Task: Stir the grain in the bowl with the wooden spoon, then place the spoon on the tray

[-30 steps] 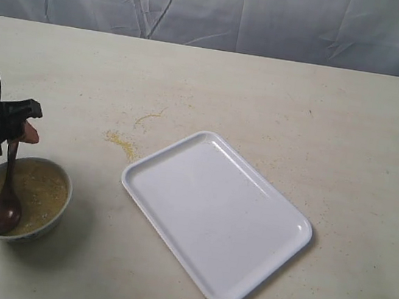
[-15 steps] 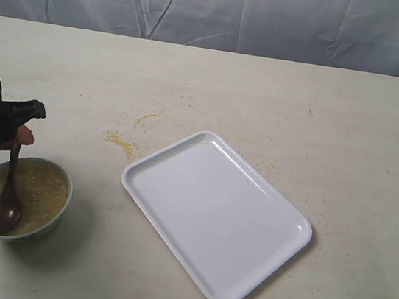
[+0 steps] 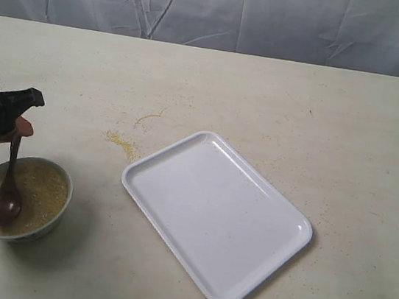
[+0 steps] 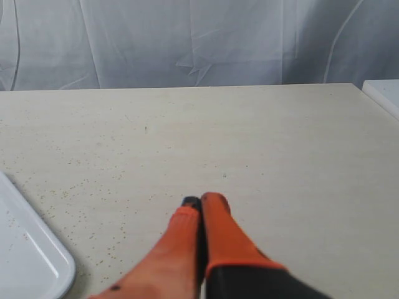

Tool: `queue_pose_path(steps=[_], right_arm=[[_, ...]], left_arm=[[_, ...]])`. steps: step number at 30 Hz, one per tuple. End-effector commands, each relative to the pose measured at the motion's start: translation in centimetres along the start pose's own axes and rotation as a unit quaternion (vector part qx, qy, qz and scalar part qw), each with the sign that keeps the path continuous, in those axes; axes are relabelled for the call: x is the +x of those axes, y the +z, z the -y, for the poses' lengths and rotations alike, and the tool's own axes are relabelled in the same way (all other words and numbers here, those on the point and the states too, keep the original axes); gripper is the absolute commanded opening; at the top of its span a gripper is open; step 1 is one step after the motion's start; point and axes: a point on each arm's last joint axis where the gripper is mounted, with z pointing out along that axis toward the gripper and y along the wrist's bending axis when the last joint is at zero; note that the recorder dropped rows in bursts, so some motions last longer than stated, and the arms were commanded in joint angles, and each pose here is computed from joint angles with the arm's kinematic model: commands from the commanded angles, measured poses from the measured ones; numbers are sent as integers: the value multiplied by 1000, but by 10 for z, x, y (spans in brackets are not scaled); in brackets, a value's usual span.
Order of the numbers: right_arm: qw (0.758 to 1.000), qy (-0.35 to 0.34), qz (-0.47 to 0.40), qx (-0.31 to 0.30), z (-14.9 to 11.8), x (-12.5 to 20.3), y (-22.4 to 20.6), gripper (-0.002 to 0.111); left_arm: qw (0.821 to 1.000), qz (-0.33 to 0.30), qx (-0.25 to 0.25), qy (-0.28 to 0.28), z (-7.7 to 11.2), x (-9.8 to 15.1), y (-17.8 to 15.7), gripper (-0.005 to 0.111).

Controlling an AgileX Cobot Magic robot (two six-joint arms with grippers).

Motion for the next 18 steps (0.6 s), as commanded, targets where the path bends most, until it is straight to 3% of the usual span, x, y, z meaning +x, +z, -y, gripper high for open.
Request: queue_pose_path(steps=[1, 5, 9, 11, 16, 18], right_arm=[[1000, -1, 8, -1, 0, -1, 0, 0], [1000, -1, 8, -1, 0, -1, 0, 0], [1000, -1, 8, -1, 0, -1, 0, 0], [1000, -1, 8, -1, 0, -1, 0, 0], [1000, -1, 8, -1, 0, -1, 0, 0], [1000, -1, 8, -1, 0, -1, 0, 0]], left_arm=[[999, 33, 27, 3, 10, -7, -19, 15], [995, 83, 55, 23, 22, -13, -48, 0], [984, 144, 85, 57, 34, -17, -84, 0], [972, 187, 97, 106, 40, -17, -108, 0], [953, 234, 124, 149, 46, -14, -127, 0], [931, 228, 155, 238, 47, 1, -122, 0]])
